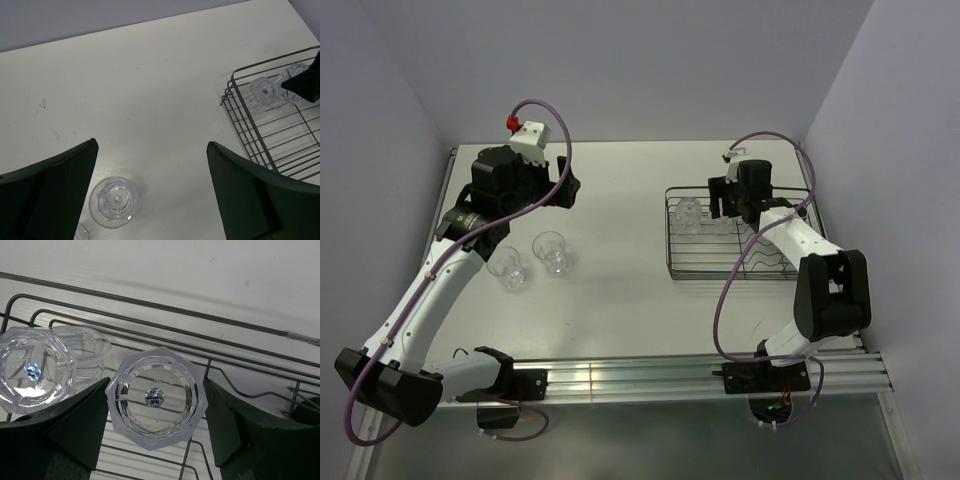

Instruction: Load the cups into the dish rack

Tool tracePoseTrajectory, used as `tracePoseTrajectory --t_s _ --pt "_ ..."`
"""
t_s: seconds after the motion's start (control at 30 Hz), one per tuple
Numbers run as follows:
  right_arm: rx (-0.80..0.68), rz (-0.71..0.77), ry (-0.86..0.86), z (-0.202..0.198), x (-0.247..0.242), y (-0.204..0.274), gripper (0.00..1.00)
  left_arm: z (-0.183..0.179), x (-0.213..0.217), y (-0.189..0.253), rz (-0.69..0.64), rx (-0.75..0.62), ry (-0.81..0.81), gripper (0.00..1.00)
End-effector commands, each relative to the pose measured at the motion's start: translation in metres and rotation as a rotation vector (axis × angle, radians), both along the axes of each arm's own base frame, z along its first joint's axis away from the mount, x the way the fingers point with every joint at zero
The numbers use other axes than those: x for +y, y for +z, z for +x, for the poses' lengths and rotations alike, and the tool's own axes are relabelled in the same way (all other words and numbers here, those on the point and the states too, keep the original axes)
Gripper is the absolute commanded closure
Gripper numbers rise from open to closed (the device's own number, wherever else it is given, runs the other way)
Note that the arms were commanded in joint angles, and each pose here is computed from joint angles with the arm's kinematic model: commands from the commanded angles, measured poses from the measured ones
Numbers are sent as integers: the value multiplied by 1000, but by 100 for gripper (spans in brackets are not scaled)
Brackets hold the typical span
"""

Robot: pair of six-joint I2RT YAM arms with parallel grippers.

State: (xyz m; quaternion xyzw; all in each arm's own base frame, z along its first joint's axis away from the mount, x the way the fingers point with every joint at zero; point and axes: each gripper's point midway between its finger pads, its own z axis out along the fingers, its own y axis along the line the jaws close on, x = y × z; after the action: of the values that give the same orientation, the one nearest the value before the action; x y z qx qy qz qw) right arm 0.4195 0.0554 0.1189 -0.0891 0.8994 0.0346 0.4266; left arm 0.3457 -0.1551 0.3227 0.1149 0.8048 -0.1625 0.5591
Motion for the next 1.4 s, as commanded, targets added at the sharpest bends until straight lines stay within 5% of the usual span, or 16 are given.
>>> tracePoseTrajectory --t_s 0.0,0.23,0.8,1.03,1.37 --pt "-96 14 -7 19 1 20 62 2 0 11 -26 -40 2 1" --pt "-73 23 -9 18 3 15 46 4 2 6 -22 -35 13 1" --pt "-14 34 2 10 6 1 26 5 8 9 -29 -42 19 1" --pt "-10 34 8 0 5 6 0 5 9 8 -29 -37 20 1" --pt "-71 66 32 -13 11 52 0 -3 18 2 -9 2 14 1"
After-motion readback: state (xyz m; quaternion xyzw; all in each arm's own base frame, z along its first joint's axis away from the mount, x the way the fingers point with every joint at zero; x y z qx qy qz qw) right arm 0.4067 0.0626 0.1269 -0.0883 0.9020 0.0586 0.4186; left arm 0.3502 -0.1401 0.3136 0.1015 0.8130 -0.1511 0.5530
